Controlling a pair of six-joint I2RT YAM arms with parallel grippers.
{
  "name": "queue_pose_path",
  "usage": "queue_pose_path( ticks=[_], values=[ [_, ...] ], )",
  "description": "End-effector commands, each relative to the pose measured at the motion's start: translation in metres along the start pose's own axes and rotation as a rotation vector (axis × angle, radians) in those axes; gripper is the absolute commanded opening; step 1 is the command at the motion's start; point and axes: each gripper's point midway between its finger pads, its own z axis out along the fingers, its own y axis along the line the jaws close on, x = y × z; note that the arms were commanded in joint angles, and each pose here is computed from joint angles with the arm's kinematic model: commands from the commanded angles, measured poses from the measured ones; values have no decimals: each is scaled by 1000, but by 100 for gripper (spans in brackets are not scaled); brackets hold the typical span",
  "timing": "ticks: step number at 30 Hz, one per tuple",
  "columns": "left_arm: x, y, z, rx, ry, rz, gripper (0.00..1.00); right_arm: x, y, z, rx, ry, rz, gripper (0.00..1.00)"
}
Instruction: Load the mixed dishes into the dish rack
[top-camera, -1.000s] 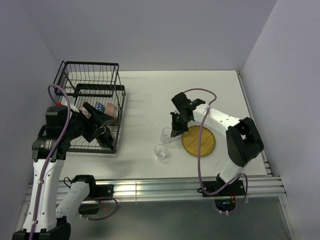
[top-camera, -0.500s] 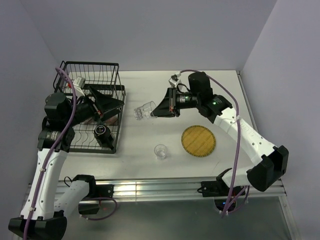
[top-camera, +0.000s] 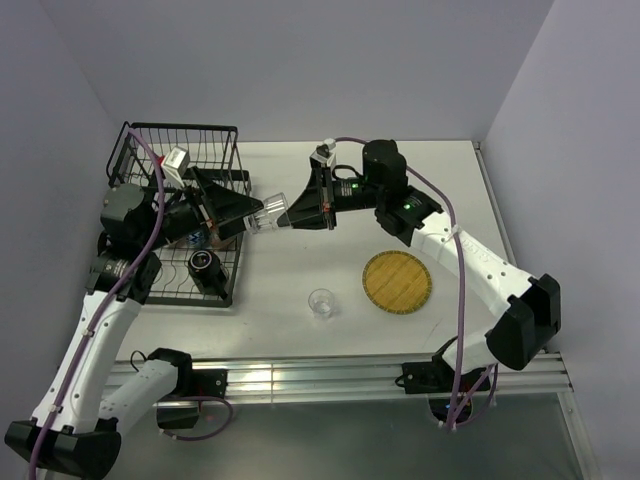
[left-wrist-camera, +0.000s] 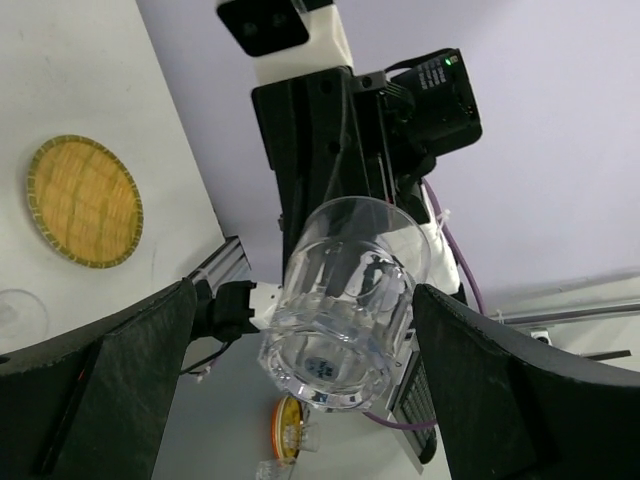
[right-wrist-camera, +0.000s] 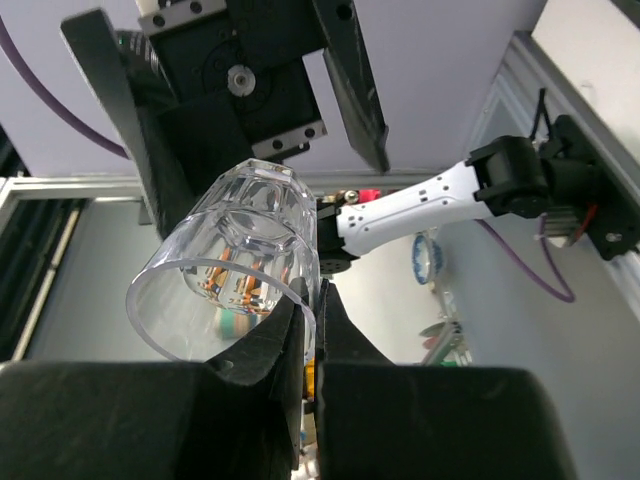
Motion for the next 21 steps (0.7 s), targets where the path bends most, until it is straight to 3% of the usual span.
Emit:
queue_pose_path(
  ticks=[1,8,11,12,13,15,16,17,19,20,21],
  values=[
    [0,-29,0,97,-2,46,96,0,37,0,-103,27,-71,0],
    [3,-36,0,137,8,12,86,-6,35,6,-120,43,-52,0],
    [2,-40,0,157,8,19,72,-7,35,8,-123,52,-52,0],
    [2,-41,1,163,11,16,64,-8,34,8,-120,53,-51,0],
    [1,-42,2,168,12,6,43,-9,32,9,-116,53,-48,0],
    [-2,-44,4,179,10,8,27,-11,32,9,-117,55,-41,0],
    [-3,-45,4,182,10,8,12,-11,31,10,-116,58,-39,1],
    [-4,-47,5,183,7,12,2,-11,31,11,-116,61,-39,8],
    [-7,-46,7,172,0,15,0,-15,32,11,-115,59,-56,24],
    [-8,-48,7,174,-3,23,0,-18,27,11,-91,43,-59,40],
    [-11,-44,9,153,-8,12,0,-25,27,7,-76,15,-66,45]
  ],
)
